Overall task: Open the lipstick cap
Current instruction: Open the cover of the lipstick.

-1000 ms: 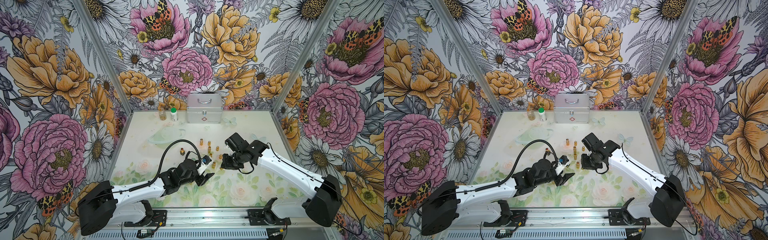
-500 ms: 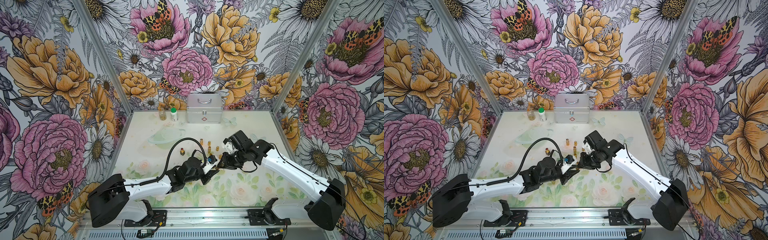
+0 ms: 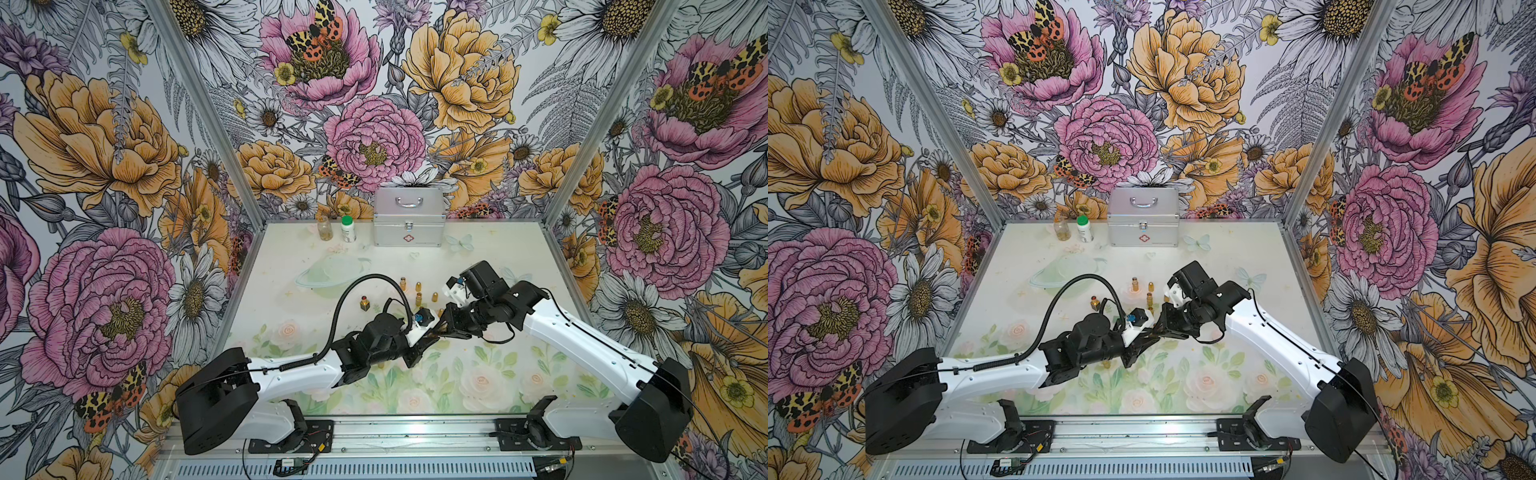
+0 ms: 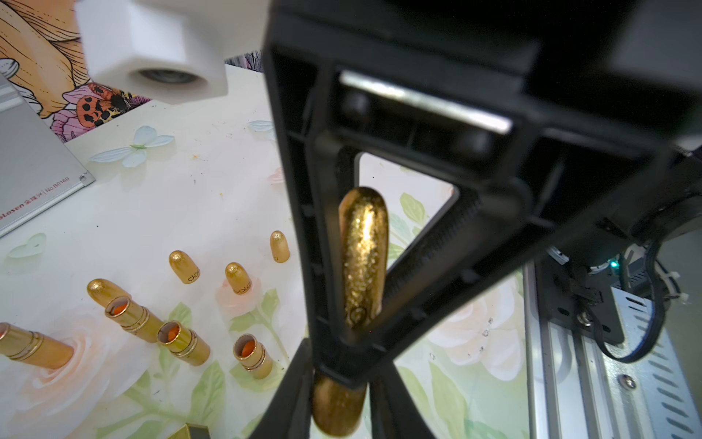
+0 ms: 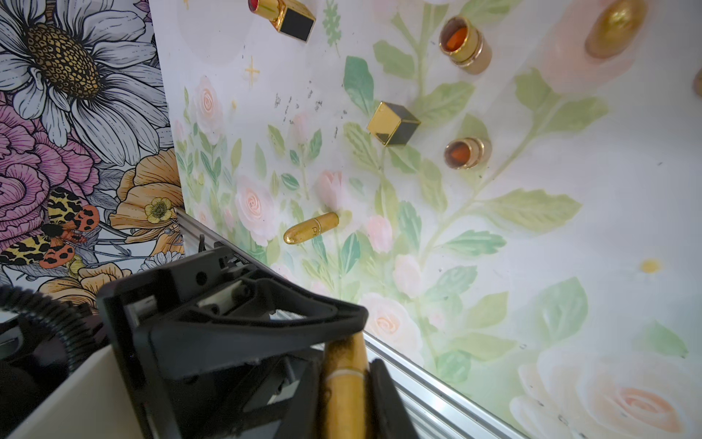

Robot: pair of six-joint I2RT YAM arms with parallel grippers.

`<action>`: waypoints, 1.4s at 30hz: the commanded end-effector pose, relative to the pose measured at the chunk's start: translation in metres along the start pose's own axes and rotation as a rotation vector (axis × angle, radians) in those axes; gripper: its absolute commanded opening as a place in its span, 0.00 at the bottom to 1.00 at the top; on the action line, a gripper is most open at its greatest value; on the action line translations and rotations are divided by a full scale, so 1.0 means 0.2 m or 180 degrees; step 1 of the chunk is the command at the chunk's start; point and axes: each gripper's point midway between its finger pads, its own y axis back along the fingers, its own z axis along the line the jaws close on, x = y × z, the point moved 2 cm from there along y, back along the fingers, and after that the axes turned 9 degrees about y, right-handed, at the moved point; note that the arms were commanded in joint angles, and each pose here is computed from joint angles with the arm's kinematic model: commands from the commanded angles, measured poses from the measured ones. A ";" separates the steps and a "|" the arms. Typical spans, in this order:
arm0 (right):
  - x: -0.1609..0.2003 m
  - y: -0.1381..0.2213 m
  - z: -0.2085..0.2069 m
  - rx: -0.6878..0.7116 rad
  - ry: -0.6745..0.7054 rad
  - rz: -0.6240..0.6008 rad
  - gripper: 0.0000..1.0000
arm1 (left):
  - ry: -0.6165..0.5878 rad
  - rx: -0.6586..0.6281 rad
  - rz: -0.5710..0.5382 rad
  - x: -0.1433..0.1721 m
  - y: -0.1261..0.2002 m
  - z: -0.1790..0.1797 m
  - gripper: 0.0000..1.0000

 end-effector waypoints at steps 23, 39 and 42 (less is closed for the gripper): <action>-0.14 0.14 0.05 -0.0421 0.0037 -0.0640 0.44 | 0.0197 -0.0243 -0.0007 0.02 0.06 0.07 0.00; -0.12 0.03 0.03 -0.0811 -0.0204 -0.0610 0.34 | 0.0208 -0.0406 -0.0032 -0.04 0.07 0.12 0.00; -0.12 0.02 0.02 -0.0821 -0.0218 -0.0602 0.32 | 0.0202 -0.0383 -0.0029 -0.04 0.06 0.11 0.00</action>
